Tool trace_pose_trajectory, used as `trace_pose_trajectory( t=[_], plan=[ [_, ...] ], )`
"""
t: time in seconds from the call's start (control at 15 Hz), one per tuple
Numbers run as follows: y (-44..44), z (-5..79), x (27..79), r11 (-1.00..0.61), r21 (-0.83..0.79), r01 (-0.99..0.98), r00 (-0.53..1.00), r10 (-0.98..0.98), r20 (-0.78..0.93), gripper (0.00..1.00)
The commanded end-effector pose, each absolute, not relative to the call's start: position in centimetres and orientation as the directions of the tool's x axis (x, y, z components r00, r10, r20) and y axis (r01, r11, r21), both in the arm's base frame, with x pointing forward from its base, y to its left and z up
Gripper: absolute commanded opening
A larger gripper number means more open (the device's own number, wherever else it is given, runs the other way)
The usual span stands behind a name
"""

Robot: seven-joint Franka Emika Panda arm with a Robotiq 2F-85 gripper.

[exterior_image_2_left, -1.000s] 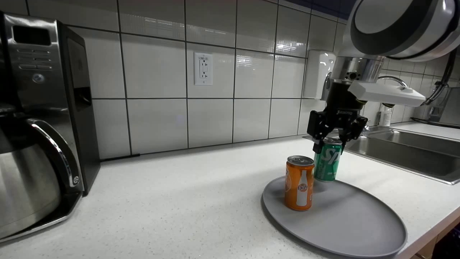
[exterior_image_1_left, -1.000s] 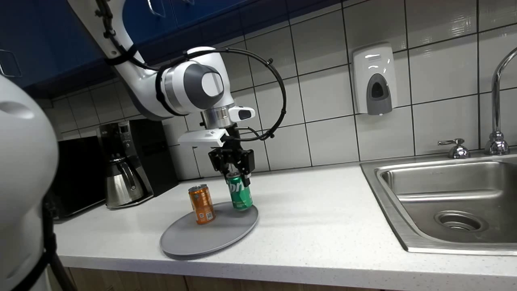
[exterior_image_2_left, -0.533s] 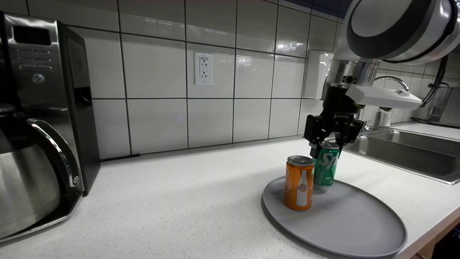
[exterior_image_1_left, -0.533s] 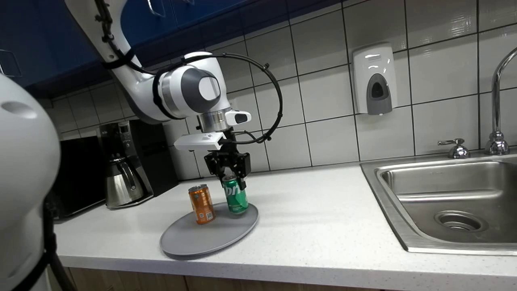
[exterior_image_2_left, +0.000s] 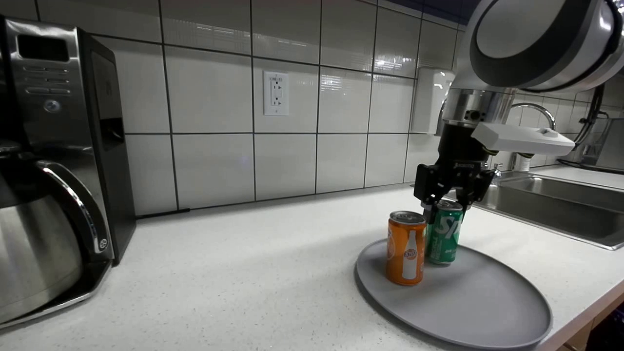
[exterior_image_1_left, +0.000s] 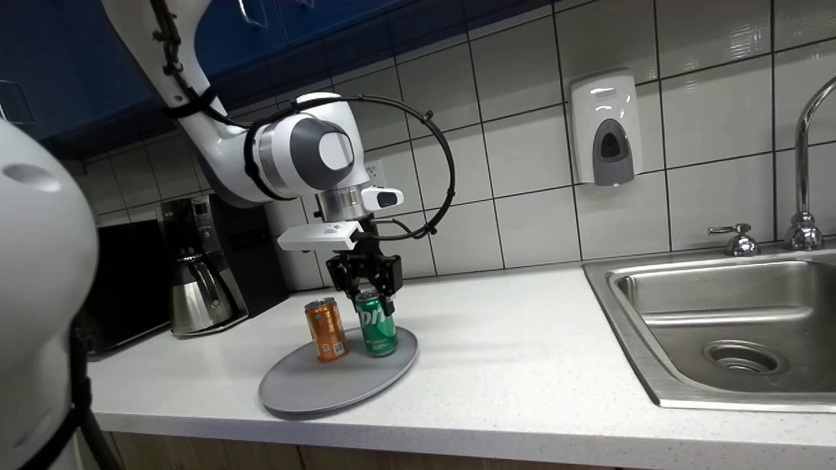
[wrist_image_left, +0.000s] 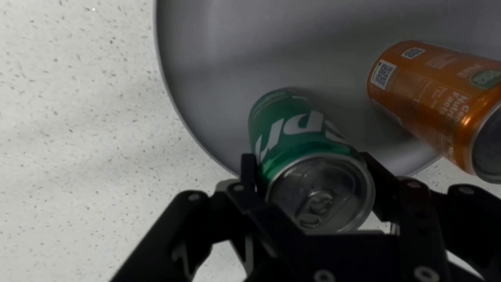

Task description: Put the cans on the grey plate

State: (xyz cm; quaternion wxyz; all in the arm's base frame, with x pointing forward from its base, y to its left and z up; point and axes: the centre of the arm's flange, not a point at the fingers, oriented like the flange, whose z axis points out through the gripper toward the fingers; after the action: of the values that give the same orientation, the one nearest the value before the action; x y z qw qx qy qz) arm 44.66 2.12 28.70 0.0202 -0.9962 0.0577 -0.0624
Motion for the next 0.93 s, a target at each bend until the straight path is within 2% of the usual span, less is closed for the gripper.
trace_pose_trajectory(
  t=[0.0,0.07,0.2,0.87],
  plan=[
    [2.2,29.3,44.3,-0.995,-0.046,-0.09,0.988,-0.095,0.121,0.91],
    [2.2,29.4,44.3,-0.995,-0.047,-0.091,0.988,-0.096,0.123,0.97],
    [2.1,29.6,44.1,-0.994,-0.048,-0.094,0.987,-0.099,0.128,1.0],
    [0.2,33.6,42.2,-0.991,-0.062,-0.12,0.969,-0.13,0.208,1.0]
  ],
)
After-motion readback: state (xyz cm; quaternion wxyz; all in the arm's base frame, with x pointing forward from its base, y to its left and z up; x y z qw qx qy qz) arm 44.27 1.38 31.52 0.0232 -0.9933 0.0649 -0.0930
